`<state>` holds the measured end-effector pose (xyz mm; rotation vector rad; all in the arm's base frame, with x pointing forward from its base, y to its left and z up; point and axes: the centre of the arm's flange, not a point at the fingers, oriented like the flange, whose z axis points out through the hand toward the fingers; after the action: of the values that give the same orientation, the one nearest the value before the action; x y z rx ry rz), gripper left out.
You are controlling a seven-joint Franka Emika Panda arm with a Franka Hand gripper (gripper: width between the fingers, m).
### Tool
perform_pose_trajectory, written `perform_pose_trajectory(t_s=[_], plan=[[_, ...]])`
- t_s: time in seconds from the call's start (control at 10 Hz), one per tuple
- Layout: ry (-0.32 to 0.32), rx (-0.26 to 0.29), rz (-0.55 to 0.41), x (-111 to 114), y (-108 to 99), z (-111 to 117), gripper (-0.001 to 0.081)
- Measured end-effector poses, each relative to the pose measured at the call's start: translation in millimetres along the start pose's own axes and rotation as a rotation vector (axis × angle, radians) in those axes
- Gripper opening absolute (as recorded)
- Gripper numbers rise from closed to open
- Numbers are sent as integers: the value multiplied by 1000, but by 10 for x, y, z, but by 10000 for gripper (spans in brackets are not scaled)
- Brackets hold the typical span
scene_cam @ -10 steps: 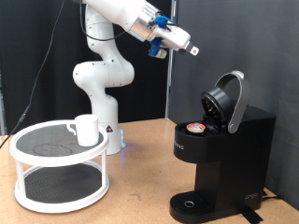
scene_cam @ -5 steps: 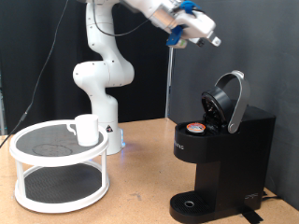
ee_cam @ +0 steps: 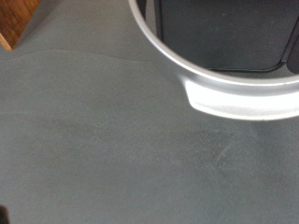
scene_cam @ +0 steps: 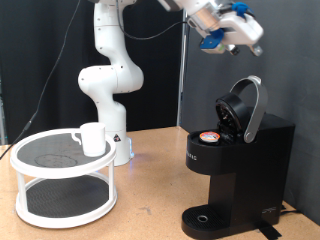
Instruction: Make a cup of coffee with the keurig machine
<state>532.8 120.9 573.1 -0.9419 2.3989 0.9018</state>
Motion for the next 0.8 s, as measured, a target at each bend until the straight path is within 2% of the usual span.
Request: perform_pose_trajectory(t_s=[0.5, 0.8], plan=[[128, 6, -70, -329, 159, 591, 734], [170, -13, -91, -488, 247, 959, 734]])
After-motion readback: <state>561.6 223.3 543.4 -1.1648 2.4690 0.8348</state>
